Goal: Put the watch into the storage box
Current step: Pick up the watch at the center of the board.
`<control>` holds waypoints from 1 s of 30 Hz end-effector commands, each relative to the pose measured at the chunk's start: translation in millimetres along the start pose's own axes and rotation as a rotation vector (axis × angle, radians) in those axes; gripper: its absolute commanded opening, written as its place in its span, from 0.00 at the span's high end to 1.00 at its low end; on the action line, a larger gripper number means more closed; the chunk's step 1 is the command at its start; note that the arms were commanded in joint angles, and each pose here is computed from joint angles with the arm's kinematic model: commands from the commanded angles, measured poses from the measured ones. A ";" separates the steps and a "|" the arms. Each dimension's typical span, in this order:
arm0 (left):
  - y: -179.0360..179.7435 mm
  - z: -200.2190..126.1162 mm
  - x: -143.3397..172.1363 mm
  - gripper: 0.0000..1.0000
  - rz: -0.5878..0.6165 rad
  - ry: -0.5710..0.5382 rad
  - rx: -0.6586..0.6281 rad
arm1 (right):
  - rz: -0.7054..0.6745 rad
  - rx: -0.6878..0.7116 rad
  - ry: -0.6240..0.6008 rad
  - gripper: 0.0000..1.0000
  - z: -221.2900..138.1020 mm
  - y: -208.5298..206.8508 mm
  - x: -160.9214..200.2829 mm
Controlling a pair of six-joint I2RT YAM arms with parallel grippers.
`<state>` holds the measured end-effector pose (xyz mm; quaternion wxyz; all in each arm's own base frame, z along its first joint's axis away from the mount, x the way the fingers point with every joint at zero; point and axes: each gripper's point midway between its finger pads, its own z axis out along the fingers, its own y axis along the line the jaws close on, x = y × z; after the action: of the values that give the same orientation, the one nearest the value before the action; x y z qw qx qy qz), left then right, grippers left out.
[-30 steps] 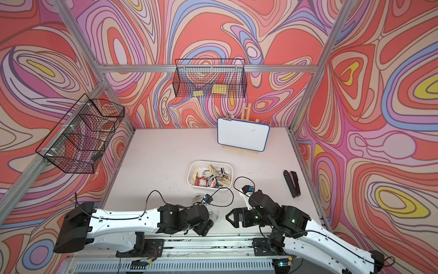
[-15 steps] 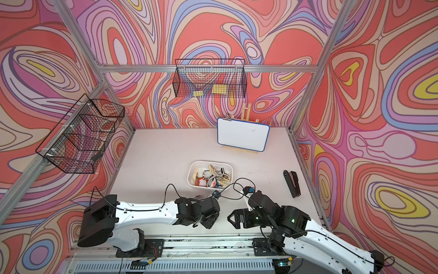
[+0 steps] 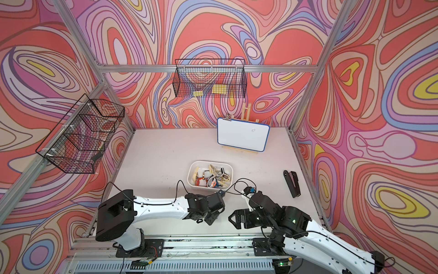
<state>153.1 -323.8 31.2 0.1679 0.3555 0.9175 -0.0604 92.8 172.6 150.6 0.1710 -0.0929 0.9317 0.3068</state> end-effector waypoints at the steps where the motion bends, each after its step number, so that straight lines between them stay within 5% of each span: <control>1: 5.2 5.3 4.3 0.57 0.026 0.042 -0.033 | -0.011 0.009 -0.016 0.02 -3.2 -0.4 -2.6; 16: 11.6 5.2 -0.4 0.91 0.068 0.044 -0.076 | -0.027 0.016 -0.032 0.02 -7.2 2.2 -8.2; 30: 39.9 -58.3 -45.1 0.95 -0.029 -0.072 -0.095 | -0.139 0.020 -0.131 0.02 -17.3 23.5 -43.0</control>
<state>187.4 -317.4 71.0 0.1989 0.3393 0.9188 -0.0342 111.0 180.9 174.3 0.2131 -0.1214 0.9249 0.2905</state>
